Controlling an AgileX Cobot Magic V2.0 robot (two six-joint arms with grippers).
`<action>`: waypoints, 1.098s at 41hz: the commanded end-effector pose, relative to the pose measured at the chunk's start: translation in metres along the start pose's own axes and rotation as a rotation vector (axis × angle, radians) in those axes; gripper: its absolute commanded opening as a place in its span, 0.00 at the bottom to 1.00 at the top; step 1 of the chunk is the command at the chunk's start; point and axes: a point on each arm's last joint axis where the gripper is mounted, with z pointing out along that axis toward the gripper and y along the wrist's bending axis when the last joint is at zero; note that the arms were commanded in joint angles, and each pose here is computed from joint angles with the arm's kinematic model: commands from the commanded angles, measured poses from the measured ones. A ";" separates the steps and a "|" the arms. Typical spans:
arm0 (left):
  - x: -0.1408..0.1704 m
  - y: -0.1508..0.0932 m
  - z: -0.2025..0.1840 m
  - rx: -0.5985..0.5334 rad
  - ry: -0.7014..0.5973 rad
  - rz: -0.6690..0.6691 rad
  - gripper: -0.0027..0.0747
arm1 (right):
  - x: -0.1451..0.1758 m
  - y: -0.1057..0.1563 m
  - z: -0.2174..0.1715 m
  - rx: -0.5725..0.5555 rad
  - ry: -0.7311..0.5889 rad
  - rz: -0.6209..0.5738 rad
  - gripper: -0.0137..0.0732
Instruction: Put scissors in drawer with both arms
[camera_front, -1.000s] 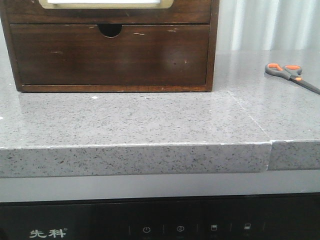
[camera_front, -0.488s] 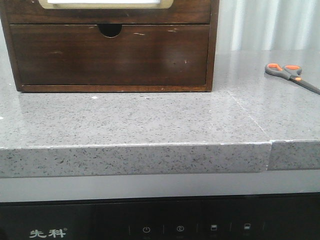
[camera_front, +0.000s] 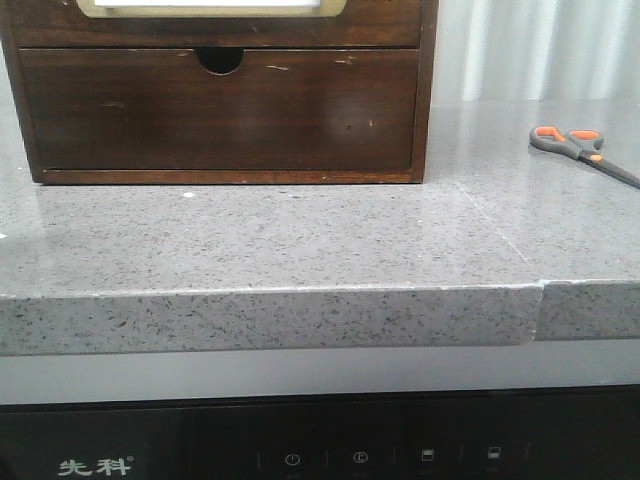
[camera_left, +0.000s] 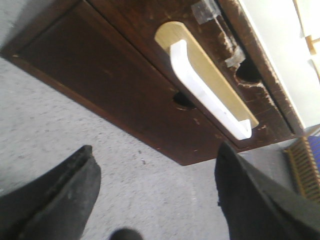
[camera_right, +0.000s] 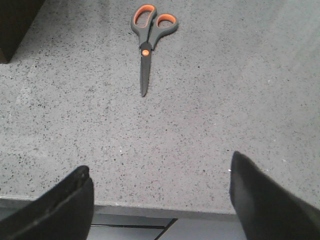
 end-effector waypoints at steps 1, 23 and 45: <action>-0.011 -0.009 0.009 0.094 -0.041 -0.045 0.64 | -0.012 -0.002 -0.003 0.012 -0.078 -0.024 0.83; -0.027 -0.008 0.082 0.325 0.172 -0.171 0.64 | -0.012 -0.002 -0.003 0.012 -0.078 -0.024 0.83; -0.058 -0.016 0.119 0.352 0.161 -0.151 0.59 | -0.012 -0.002 -0.003 0.012 -0.078 -0.024 0.83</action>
